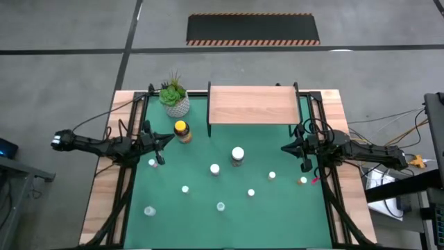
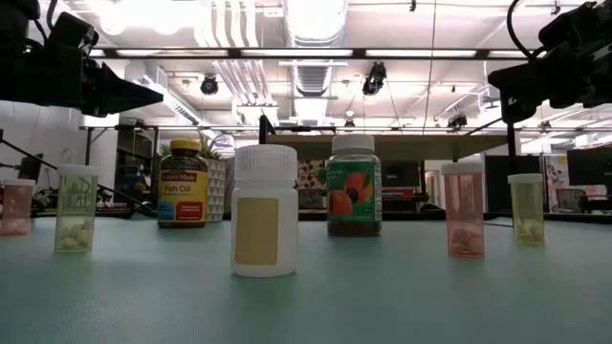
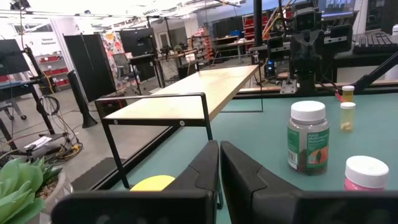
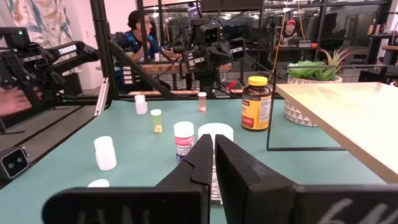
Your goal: Pick and place medicine bottles onto shelf by color
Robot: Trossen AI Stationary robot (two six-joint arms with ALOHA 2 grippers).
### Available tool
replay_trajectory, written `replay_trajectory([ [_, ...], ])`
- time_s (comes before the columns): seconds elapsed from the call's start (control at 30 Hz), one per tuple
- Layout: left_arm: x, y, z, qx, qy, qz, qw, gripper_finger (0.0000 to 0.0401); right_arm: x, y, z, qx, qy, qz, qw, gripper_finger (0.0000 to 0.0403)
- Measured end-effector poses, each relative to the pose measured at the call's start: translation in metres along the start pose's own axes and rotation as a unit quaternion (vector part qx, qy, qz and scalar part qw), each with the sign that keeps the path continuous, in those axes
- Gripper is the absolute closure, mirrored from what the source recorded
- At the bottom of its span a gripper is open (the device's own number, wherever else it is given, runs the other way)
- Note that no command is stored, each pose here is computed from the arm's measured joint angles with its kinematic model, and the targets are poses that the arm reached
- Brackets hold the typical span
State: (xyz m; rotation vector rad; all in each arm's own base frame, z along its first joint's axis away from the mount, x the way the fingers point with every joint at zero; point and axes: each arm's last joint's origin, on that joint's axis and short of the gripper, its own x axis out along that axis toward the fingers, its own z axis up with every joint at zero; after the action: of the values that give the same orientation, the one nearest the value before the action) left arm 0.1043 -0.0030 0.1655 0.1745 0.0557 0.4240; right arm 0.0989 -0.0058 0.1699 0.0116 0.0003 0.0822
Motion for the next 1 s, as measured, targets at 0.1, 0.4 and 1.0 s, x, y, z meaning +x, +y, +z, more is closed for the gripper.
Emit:
replay_trajectory([
  [0.1, 0.000, 0.000, 0.000, 0.000, 0.000, 0.000, 1.000, 0.0401, 0.000, 0.000, 0.000, -0.065, -0.002, -0.007, 0.998, 0.0394],
  [0.4, -0.001, 0.001, 0.012, -0.193, -0.057, -0.021, 0.979, 0.0401, 0.000, 0.000, 0.008, 0.156, -0.041, 0.003, 0.987, 0.0394],
  [1.0, -0.005, 0.009, 0.040, -0.183, -0.190, 0.001, 0.965, 0.0401, -0.001, -0.004, 0.021, 0.083, -0.118, -0.080, 0.986, 0.0394],
])
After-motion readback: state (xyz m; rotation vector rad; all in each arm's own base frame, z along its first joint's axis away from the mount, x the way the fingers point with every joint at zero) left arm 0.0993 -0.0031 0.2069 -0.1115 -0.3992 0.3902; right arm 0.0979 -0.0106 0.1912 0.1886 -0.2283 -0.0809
